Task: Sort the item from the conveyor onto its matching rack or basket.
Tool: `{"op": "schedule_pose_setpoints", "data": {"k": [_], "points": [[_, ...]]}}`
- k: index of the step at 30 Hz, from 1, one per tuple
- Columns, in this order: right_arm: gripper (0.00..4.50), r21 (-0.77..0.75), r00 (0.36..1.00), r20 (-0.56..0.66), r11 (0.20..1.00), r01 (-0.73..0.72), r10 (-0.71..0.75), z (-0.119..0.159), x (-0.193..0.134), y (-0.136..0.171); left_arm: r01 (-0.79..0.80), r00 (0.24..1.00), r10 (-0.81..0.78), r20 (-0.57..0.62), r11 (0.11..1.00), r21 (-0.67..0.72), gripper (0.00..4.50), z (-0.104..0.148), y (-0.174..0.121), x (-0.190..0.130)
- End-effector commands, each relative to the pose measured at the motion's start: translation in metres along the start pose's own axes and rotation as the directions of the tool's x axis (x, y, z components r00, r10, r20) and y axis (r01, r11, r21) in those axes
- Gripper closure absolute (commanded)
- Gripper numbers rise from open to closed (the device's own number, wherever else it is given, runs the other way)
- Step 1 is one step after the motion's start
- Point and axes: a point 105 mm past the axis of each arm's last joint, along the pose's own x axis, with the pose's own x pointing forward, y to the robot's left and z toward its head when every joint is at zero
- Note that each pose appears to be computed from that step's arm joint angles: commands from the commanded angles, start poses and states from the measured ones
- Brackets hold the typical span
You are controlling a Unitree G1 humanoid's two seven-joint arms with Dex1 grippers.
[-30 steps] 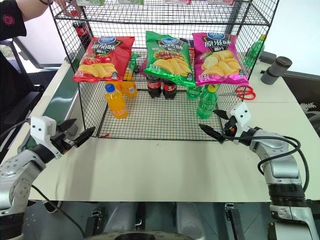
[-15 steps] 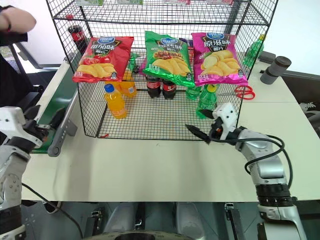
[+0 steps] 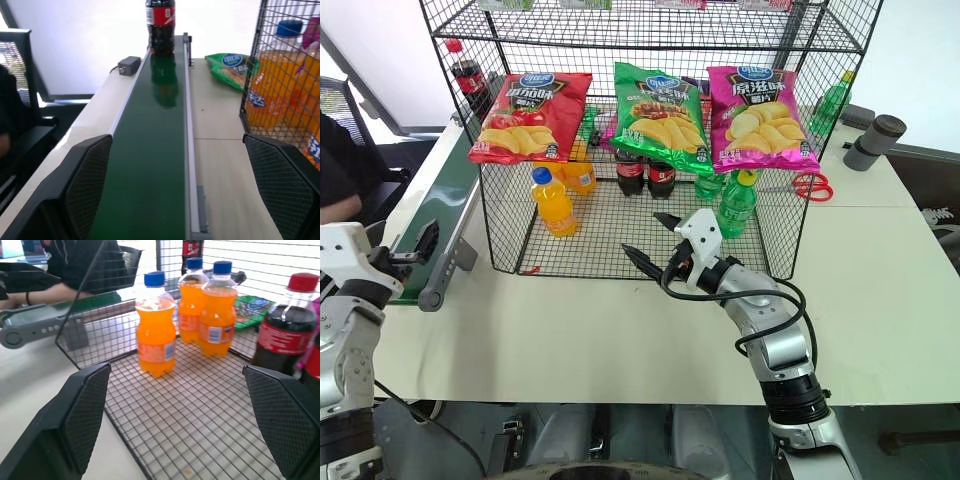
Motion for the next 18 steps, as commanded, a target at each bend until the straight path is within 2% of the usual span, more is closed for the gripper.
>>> {"op": "schedule_pose_setpoints", "data": {"k": [1, 14, 18], "points": [[0.11, -0.027, 0.997, 0.049, 0.998, -0.058, 0.059, 0.016, 0.002, 0.011, 0.004, 0.999, -0.005, 0.038, 0.999, 0.032, 0.0, 0.01, 0.0, 0.003], [0.11, -0.062, 0.991, 0.084, 0.993, -0.104, 0.109, 0.017, -0.004, 0.015, -0.02, 0.998, 0.019, 0.053, 0.999, 0.026, 0.0, 0.008, -0.002, 0.009], [0.11, -0.094, 0.991, 0.057, 0.989, -0.115, 0.121, 0.016, -0.005, 0.009, -0.01, 0.998, 0.009, 0.055, 1.0, 0.022, 0.0, 0.011, -0.006, 0.013]]}}
